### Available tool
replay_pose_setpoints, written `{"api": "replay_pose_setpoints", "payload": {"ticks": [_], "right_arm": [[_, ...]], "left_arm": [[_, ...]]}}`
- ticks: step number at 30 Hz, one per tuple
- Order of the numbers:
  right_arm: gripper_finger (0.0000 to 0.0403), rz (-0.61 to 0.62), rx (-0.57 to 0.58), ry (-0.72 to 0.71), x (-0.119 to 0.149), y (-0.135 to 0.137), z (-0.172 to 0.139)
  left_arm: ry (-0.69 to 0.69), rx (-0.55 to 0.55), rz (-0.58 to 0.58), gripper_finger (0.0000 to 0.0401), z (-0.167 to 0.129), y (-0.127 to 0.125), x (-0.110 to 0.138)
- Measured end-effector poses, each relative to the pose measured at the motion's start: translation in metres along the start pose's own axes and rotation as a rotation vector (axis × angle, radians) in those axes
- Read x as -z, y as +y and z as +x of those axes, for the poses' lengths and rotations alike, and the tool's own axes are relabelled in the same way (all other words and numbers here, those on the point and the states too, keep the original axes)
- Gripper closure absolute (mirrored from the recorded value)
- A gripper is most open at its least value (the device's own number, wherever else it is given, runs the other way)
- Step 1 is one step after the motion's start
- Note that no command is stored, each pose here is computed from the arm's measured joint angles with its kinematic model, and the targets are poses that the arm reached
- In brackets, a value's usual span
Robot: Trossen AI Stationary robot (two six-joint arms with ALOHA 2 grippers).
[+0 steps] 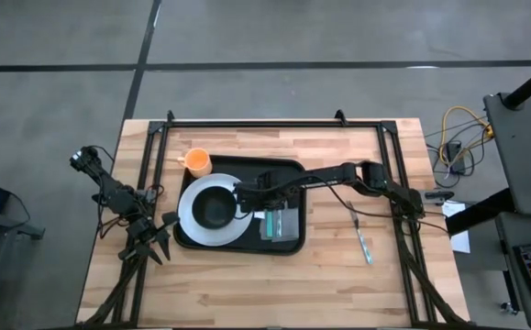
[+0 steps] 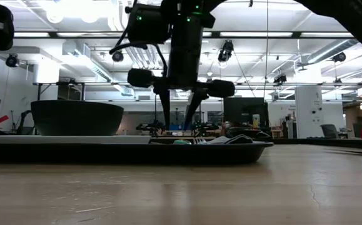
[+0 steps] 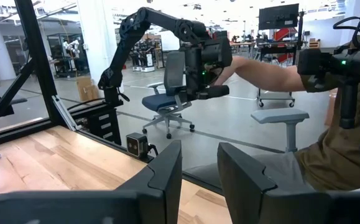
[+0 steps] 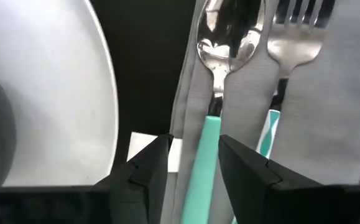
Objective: Set up tray
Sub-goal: Put the blue knife on top of the gray napkin to the right of the blue fork
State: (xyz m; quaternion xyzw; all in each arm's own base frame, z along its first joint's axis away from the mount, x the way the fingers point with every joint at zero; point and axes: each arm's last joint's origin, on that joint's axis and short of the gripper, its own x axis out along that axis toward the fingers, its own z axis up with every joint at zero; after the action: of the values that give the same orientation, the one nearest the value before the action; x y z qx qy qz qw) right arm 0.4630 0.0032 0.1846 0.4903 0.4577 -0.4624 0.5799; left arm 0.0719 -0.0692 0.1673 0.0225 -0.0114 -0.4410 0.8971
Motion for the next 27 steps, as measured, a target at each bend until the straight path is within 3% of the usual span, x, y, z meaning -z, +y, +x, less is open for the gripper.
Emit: {"api": "replay_pose_setpoints", "payload": {"ticks": [6,13,21,23,27], "right_arm": [[0.0282,-0.074,0.043,0.005,0.002,-0.002,-0.011],[0.0278,-0.316,0.026,0.017,0.011,0.000,-0.017],[0.0273,-0.343,0.016,0.107,0.028,0.000,-0.020],[0.0276,-0.366,0.050,0.100,0.036,-0.003,-0.021],[0.0282,-0.319,0.228,0.113,0.048,-0.022,-0.029]], "left_arm": [[0.000,0.000,0.000,0.0316,0.000,0.000,0.000],[0.000,0.000,0.000,0.0316,0.000,0.000,0.000],[0.000,0.000,0.000,0.0316,0.000,0.000,0.000],[0.000,0.000,0.000,0.0316,0.000,0.000,0.000],[0.000,0.000,0.000,0.0316,0.000,0.000,0.000]]}}
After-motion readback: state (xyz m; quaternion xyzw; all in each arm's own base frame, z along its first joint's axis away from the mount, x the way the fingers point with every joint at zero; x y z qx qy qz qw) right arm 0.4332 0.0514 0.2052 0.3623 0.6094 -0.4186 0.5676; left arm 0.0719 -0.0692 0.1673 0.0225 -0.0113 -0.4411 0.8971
